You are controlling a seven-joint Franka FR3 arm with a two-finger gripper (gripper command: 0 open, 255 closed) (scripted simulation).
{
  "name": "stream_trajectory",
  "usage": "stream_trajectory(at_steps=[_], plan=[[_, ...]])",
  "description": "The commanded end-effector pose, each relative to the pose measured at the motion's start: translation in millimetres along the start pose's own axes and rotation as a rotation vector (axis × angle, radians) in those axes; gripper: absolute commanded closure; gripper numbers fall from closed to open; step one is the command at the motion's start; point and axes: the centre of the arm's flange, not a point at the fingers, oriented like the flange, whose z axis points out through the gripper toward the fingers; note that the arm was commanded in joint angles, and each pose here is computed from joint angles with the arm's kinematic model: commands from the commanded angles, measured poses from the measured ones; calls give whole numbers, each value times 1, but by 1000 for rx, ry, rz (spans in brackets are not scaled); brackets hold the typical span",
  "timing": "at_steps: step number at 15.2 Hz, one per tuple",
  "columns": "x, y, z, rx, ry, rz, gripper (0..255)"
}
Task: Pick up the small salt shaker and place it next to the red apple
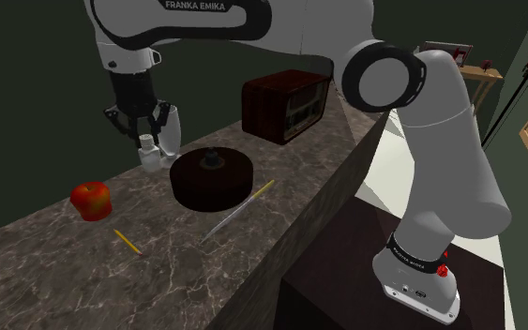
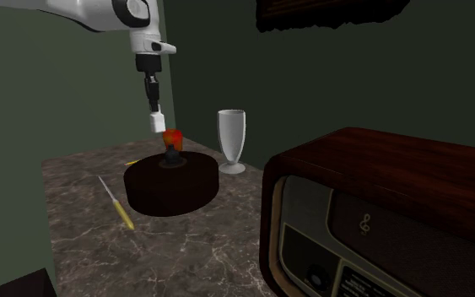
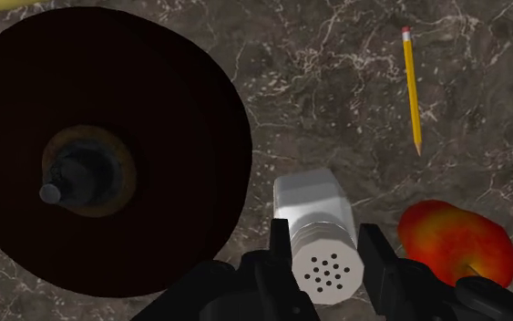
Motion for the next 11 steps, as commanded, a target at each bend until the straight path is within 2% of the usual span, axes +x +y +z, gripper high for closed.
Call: stream_trajectory(at_steps=[1, 11], plan=[[0, -1, 11, 1, 1, 0, 255], [0, 0, 64, 1, 1, 0, 255]])
